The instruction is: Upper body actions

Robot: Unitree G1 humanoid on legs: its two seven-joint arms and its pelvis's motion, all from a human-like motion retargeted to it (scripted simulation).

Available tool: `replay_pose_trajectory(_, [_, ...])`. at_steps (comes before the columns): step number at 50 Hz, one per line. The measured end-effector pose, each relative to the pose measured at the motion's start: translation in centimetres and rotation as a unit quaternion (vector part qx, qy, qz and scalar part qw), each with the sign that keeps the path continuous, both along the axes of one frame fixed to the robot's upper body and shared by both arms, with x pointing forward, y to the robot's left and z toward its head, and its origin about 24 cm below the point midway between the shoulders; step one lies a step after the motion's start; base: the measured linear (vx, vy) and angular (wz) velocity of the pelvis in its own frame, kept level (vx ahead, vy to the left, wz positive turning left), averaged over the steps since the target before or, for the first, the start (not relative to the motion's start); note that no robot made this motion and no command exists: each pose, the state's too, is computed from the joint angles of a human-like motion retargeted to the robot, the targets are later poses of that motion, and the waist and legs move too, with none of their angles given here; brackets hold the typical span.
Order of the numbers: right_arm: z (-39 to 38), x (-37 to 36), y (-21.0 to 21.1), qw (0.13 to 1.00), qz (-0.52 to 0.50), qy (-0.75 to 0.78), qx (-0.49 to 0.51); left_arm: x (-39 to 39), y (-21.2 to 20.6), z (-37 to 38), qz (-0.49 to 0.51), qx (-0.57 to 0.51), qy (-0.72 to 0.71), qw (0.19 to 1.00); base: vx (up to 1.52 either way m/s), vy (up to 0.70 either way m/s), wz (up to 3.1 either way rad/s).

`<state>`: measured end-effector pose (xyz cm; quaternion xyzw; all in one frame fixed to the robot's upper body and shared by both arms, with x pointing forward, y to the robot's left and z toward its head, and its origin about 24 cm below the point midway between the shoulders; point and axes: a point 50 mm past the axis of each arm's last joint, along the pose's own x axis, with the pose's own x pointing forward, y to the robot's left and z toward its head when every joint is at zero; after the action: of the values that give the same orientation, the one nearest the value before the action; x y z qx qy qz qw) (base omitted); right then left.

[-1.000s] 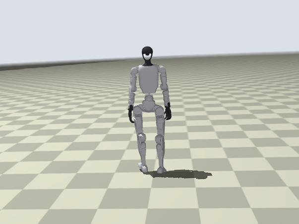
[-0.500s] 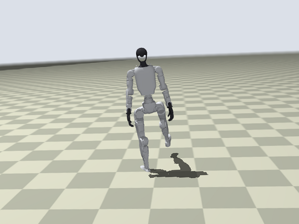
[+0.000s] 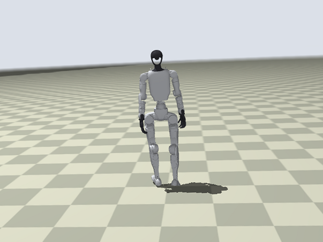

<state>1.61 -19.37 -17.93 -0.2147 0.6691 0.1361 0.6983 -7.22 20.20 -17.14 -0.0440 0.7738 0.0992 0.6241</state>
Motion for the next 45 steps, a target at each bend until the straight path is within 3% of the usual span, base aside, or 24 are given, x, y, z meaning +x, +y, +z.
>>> replay_pose_trajectory(7, [0.0,3.3,1.8,0.993,0.108,-0.032,0.047,-2.6,-0.6,0.7,0.050,0.009,0.067,0.996,-0.15,-0.12,-0.72])
replay_pose_trajectory(12, [0.4,5.9,1.7,0.984,0.159,-0.076,0.028,-0.1,-2.7,-0.2,0.102,-0.014,0.000,0.995,-0.21,-0.15,0.24])
replay_pose_trajectory(20, [-0.1,0.9,0.5,0.998,0.061,-0.005,0.019,4.9,-2.9,-1.0,0.035,-0.041,-0.072,0.996,-0.07,-0.10,0.23])
replay_pose_trajectory(26, [0.1,-2.7,-0.7,0.996,0.063,0.066,-0.021,7.6,-2.7,-1.1,-0.007,-0.047,-0.120,0.992,-0.07,-0.13,0.07])
replay_pose_trajectory(35, [0.3,-3.8,-1.5,0.993,0.075,0.087,-0.039,3.5,-1.2,-0.7,-0.036,-0.029,-0.050,0.998,-0.04,-0.14,0.00])
replay_pose_trajectory(40, [0.5,-3.2,-2.5,0.996,0.023,0.074,-0.050,0.2,-0.9,-0.2,-0.023,-0.010,0.008,1.000,-0.12,-0.10,-0.20])
replay_pose_trajectory(45, [0.8,-1.9,-4.4,0.995,-0.012,0.038,-0.087,2.1,-0.4,-0.5,-0.052,0.014,-0.027,0.998,-0.25,-0.07,0.13])
